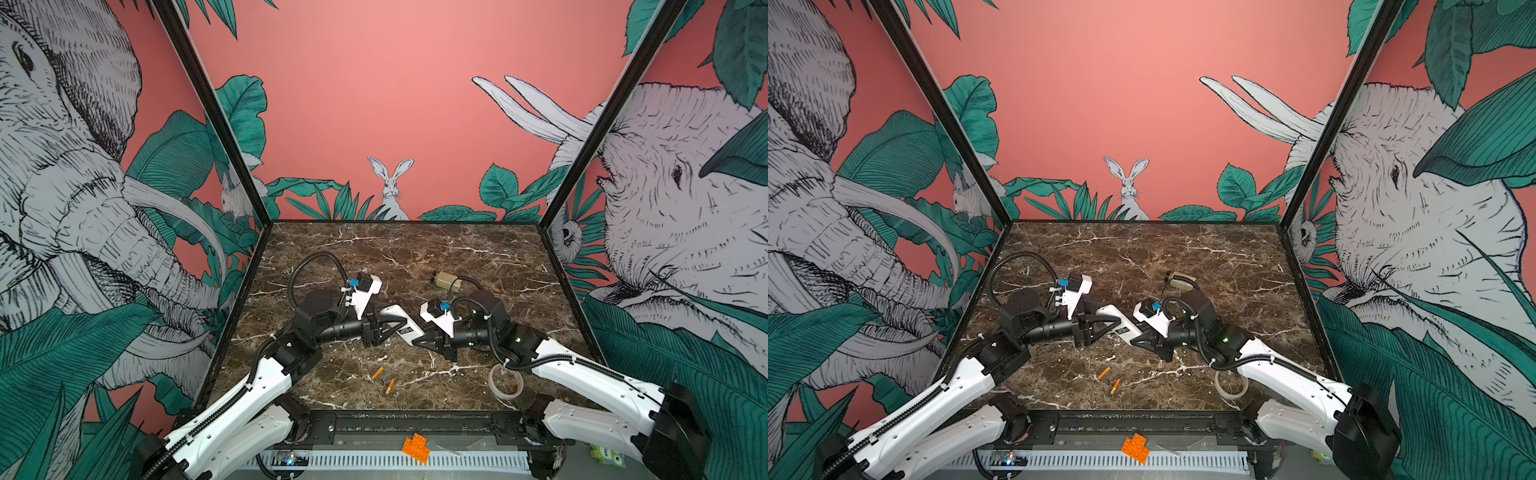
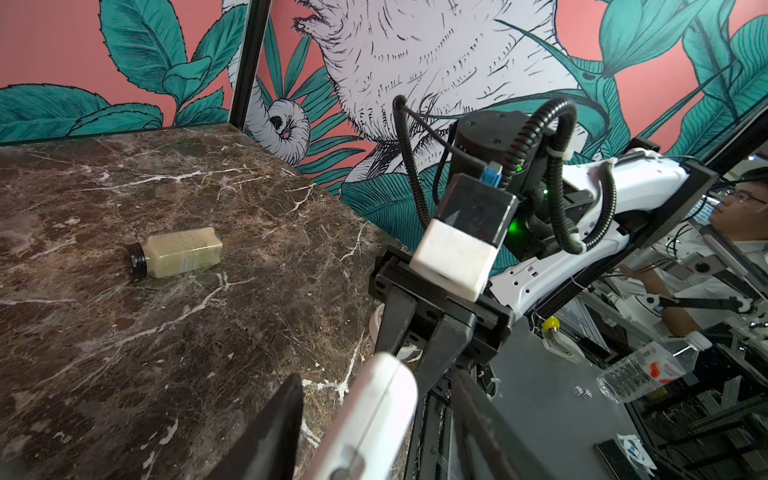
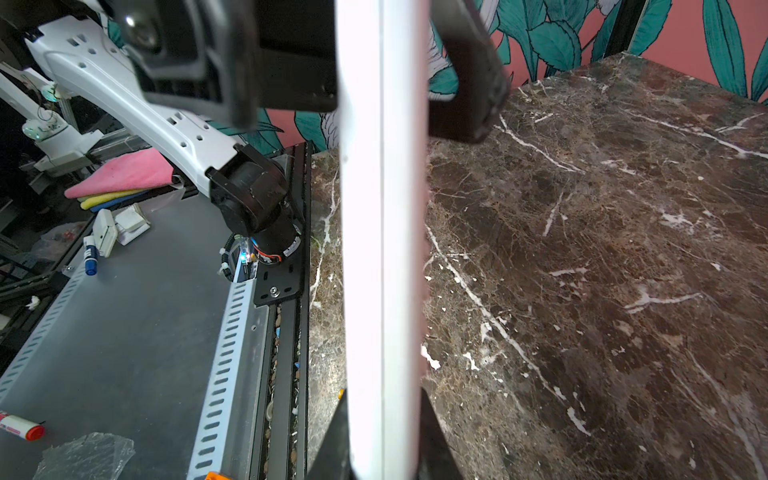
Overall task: Load the batteries into the remote control
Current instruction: 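Position the left gripper at the remote's back cover while the right gripper holds it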
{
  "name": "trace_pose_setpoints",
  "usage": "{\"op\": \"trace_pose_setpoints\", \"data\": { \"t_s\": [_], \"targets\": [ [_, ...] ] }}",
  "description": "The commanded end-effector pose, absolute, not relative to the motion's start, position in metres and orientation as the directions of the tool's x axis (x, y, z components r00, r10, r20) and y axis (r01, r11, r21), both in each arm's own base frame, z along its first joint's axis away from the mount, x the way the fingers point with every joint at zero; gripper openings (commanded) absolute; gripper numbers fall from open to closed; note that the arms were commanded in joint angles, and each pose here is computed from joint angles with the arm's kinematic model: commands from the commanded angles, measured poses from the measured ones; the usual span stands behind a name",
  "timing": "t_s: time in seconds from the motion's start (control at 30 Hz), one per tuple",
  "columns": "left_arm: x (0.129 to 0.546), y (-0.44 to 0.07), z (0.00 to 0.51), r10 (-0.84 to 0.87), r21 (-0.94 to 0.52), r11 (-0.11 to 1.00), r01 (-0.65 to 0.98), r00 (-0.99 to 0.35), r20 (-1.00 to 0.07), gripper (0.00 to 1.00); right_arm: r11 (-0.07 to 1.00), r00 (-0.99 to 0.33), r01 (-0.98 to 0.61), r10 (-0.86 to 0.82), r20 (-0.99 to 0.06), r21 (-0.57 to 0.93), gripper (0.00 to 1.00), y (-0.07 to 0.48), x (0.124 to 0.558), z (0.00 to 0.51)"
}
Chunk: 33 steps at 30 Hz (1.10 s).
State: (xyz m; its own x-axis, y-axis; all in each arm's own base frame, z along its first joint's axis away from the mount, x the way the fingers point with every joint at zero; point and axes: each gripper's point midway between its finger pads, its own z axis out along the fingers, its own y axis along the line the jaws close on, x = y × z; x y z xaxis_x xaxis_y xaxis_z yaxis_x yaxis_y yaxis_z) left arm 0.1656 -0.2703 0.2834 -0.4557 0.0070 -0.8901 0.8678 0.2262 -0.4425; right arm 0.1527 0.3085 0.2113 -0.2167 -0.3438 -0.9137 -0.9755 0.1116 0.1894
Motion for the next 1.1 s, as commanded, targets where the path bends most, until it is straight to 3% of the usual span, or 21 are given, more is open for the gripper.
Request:
{"op": "trace_pose_setpoints", "data": {
  "t_s": [0.0,0.3,0.6,0.67,0.8,0.9,0.97,1.07],
  "targets": [
    [0.161,-0.272,0.299,0.000,-0.418,0.183,0.890,-0.425,-0.905,0.51,0.051,-0.158,-0.987,-0.296,-0.942,0.150,0.00,0.312,0.149,0.234],
    [0.159,-0.272,0.303,0.001,-0.409,0.169,0.897,-0.415,-0.910,0.34,0.012,-0.166,-0.985,-0.286,-0.944,0.169,0.00,0.311,0.143,0.238],
    [0.161,-0.272,0.304,-0.009,-0.402,0.178,0.898,-0.407,-0.913,0.04,0.014,-0.168,-0.985,-0.278,-0.946,0.171,0.00,0.310,0.143,0.240],
    [0.162,-0.272,0.305,-0.013,-0.405,0.181,0.896,-0.410,-0.912,0.00,0.021,-0.165,-0.986,-0.272,-0.948,0.166,0.11,0.310,0.144,0.241],
    [0.170,-0.271,0.306,-0.035,-0.423,0.221,0.879,-0.426,-0.904,0.00,0.050,-0.166,-0.986,-0.263,-0.950,0.158,0.43,0.308,0.148,0.242],
    [0.177,-0.270,0.304,-0.053,-0.452,0.254,0.855,-0.454,-0.889,0.00,0.085,-0.163,-0.986,-0.260,-0.952,0.145,0.59,0.307,0.153,0.241],
    [0.183,-0.270,0.302,-0.069,-0.474,0.278,0.835,-0.475,-0.877,0.00,0.119,-0.165,-0.983,-0.268,-0.949,0.137,0.66,0.304,0.157,0.238],
    [0.193,-0.268,0.299,-0.102,-0.506,0.320,0.801,-0.502,-0.859,0.00,0.184,-0.167,-0.976,-0.279,-0.946,0.118,0.68,0.300,0.166,0.233]
  ]
}}
